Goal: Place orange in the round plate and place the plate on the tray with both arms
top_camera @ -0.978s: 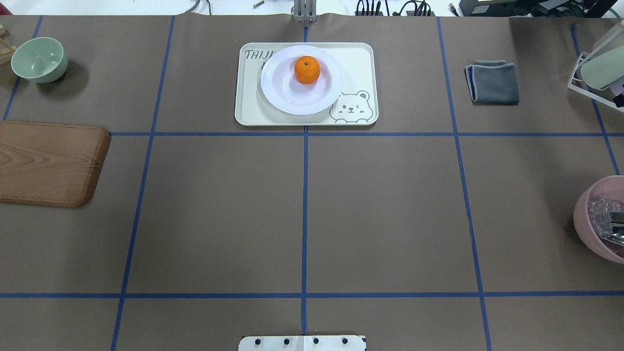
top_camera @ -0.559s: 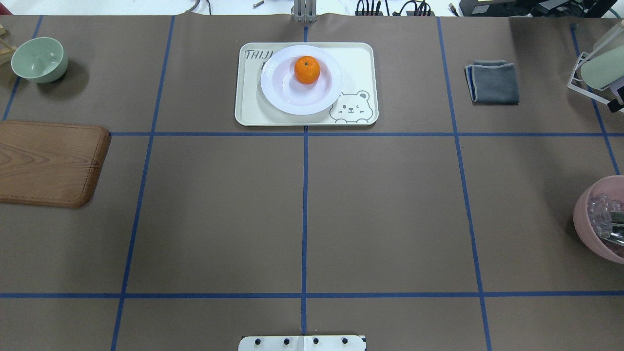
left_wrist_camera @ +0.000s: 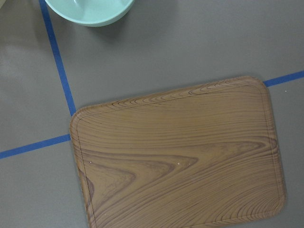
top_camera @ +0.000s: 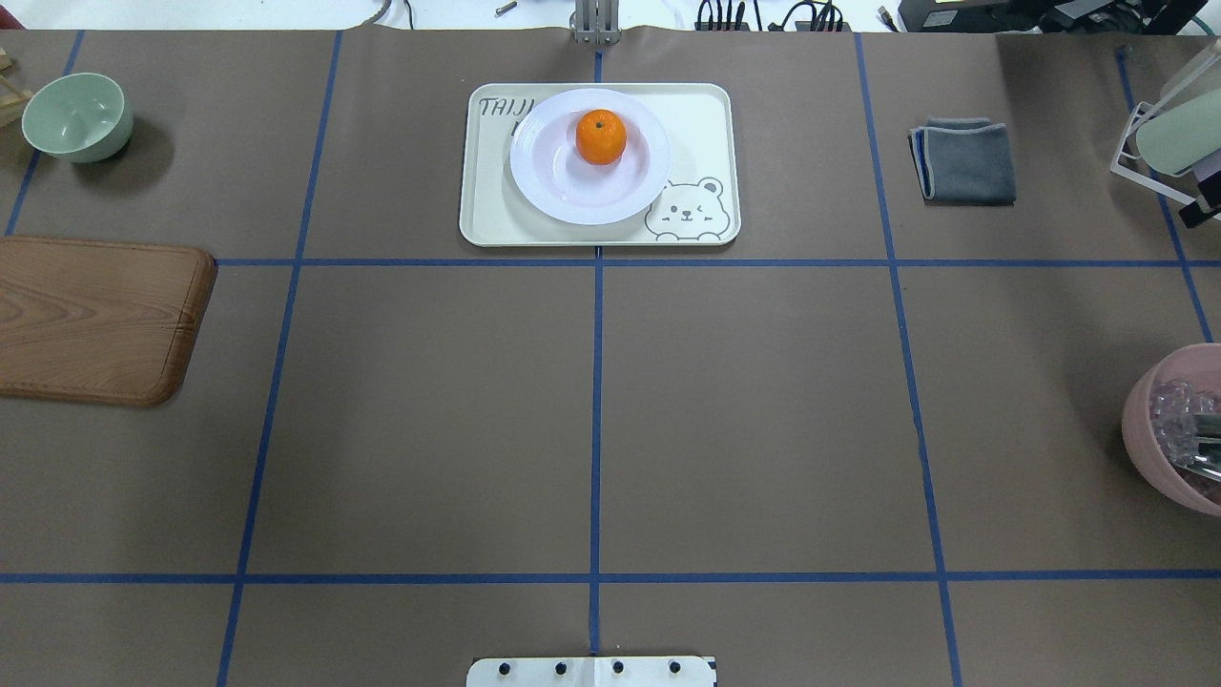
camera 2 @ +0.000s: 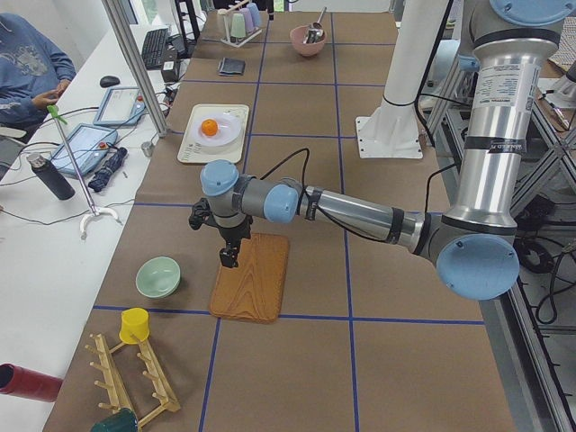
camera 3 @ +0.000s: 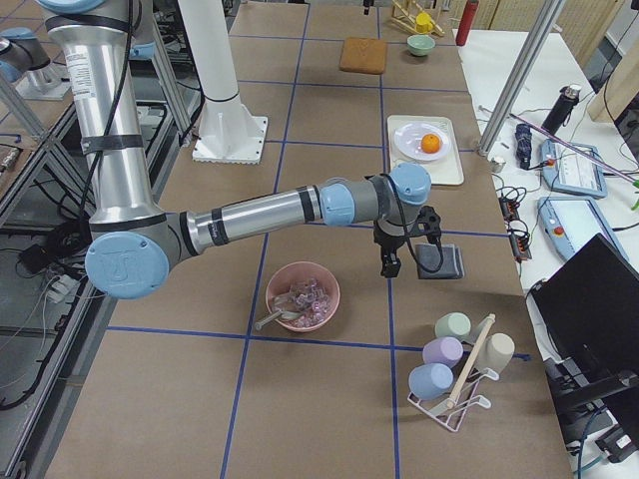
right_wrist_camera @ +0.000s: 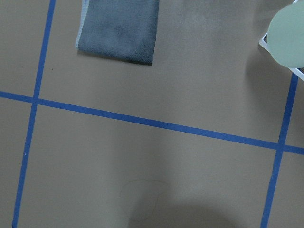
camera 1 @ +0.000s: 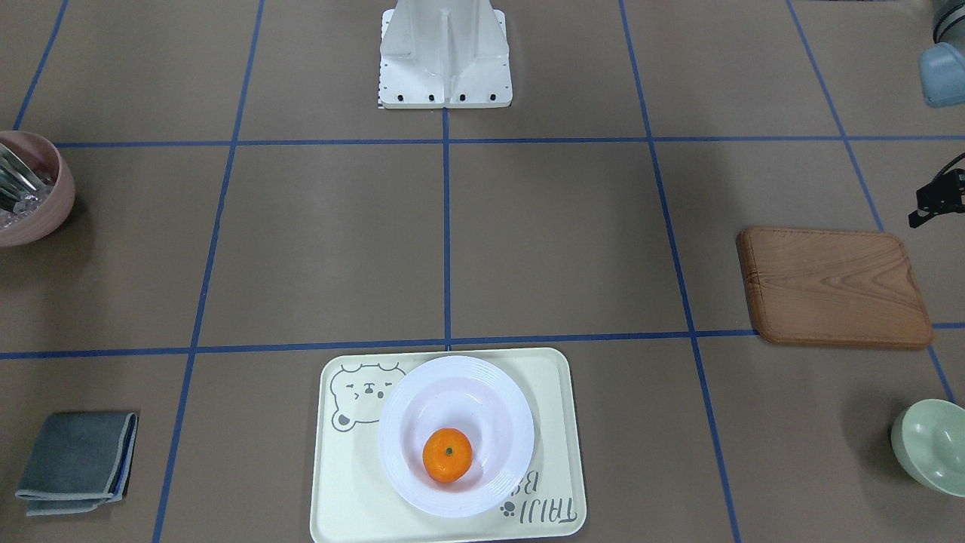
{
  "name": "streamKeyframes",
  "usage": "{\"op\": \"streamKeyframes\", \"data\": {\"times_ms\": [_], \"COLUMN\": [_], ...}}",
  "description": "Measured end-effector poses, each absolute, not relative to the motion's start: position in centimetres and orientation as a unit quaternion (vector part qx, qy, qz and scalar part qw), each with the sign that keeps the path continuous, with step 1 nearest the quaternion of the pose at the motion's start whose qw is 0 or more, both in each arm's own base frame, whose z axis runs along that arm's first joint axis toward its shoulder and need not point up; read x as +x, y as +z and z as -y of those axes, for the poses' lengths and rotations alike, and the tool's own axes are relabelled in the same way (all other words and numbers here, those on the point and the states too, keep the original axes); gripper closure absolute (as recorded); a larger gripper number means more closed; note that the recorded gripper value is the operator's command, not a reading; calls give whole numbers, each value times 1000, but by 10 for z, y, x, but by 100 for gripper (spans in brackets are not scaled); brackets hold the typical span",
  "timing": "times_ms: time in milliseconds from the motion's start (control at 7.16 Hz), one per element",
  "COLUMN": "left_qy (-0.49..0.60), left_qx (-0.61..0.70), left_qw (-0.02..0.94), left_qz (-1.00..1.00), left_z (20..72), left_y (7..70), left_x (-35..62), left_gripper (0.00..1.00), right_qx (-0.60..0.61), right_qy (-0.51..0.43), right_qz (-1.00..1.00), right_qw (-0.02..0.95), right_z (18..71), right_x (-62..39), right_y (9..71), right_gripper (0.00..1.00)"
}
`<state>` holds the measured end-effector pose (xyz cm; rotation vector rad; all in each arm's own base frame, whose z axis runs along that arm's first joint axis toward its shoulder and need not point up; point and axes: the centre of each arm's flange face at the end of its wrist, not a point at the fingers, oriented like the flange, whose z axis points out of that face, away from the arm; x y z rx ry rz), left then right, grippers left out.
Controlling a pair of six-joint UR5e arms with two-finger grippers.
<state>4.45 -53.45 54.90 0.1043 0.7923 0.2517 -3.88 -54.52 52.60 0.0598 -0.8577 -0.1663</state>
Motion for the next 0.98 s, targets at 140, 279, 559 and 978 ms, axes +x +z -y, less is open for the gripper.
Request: {"op": "streamKeyframes", "data": {"times_ms": [140, 279, 559, 978], "left_qy": [122, 123, 124, 125], "left_qx": [51, 53, 55, 56], "left_qw": [913, 913, 913, 913], "left_qz": [-385, -385, -385, -385], "left_z": [534, 534, 534, 534], "left_y": [549, 548, 546, 546], "left_x": [44, 44, 44, 45], "left_gripper": [2, 2, 2, 2], "right_qx": [27, 25, 24, 24], "right_qy": [-78, -76, -74, -74], "right_qz": [416, 415, 413, 413], "right_qw": [906, 906, 907, 907], "right_z": [545, 544, 545, 544], "right_x": [-39, -39, -39, -39], "right_y": [527, 528, 529, 529], "right_gripper": [0, 0, 0, 0]}}
